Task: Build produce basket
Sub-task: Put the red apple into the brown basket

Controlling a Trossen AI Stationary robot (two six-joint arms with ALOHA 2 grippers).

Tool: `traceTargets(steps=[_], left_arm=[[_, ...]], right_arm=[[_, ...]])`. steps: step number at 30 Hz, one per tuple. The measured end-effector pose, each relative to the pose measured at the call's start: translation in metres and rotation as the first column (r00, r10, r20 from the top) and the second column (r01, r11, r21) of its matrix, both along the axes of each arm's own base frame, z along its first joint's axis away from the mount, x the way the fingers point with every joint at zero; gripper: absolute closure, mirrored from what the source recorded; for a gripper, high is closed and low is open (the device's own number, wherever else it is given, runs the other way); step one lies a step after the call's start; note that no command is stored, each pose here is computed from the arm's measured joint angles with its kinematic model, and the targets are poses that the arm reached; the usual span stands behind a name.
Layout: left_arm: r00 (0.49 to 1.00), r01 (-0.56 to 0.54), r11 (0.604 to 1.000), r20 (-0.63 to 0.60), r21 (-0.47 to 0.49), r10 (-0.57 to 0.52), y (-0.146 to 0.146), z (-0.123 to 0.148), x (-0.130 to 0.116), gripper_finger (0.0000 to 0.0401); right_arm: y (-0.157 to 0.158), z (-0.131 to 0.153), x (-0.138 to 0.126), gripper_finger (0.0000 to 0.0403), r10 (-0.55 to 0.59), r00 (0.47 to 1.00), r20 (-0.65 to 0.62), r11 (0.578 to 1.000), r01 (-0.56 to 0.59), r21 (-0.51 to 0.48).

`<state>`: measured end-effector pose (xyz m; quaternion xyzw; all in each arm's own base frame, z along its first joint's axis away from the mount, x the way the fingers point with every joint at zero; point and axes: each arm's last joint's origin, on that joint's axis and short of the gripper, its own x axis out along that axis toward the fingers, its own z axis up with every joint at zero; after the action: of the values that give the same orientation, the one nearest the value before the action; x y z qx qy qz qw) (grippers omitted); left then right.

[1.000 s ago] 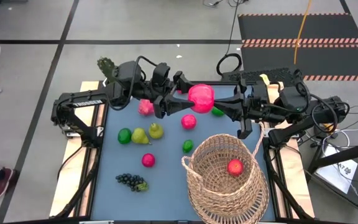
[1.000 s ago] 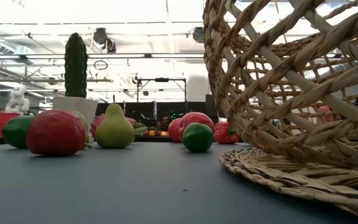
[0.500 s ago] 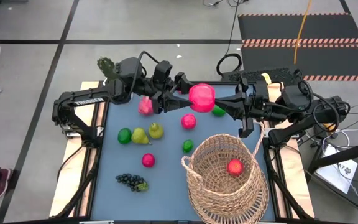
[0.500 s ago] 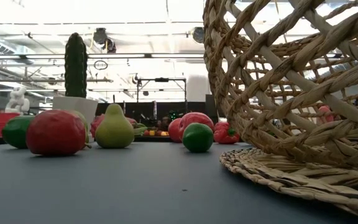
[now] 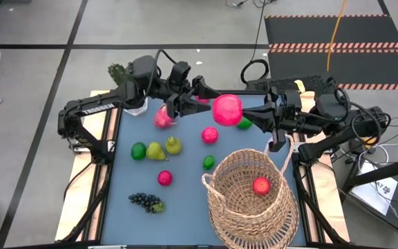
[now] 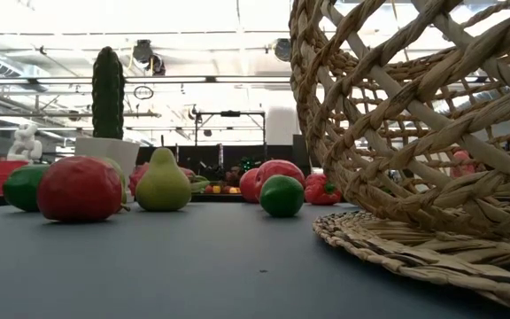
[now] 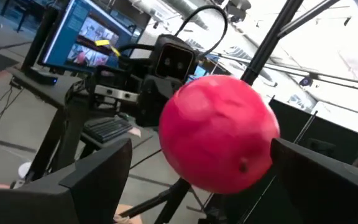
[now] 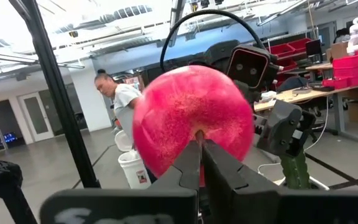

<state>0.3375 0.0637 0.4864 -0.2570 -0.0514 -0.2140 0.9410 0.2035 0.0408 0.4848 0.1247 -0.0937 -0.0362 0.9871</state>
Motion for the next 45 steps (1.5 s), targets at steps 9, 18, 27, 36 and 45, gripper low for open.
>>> traceTargets(steps=[9,18,27,36,45], left_arm=[[0.998,-0.02,1.0,-0.056,-0.011,0.019,0.011,-0.005,-0.002,0.0022],[0.994,-0.043,0.999,-0.099,-0.022,0.041,0.012,-0.008,-0.003,0.0022],[0.992,-0.07,0.998,-0.103,0.003,0.07,0.012,-0.009,-0.002,0.0023],[0.986,-0.106,0.994,-0.127,0.032,0.11,0.013,-0.013,-0.001,0.0023],[0.983,-0.106,0.993,-0.144,0.043,0.111,0.012,-0.015,-0.001,0.0023]], right_arm=[[-0.001,0.002,-0.011,0.0403,0.071,0.997,0.005,0.991,-0.071,0.11],[0.001,-0.005,-0.017,0.0403,0.211,0.973,-0.092,0.933,-0.172,0.316],[0.005,-0.015,-0.011,0.0403,0.305,0.864,-0.4,0.922,-0.163,0.351],[0.015,-0.057,0.01,0.0403,0.397,0.608,-0.687,0.9,-0.114,0.42],[0.012,-0.068,0.012,0.0403,0.385,0.525,-0.759,0.914,-0.102,0.393]])
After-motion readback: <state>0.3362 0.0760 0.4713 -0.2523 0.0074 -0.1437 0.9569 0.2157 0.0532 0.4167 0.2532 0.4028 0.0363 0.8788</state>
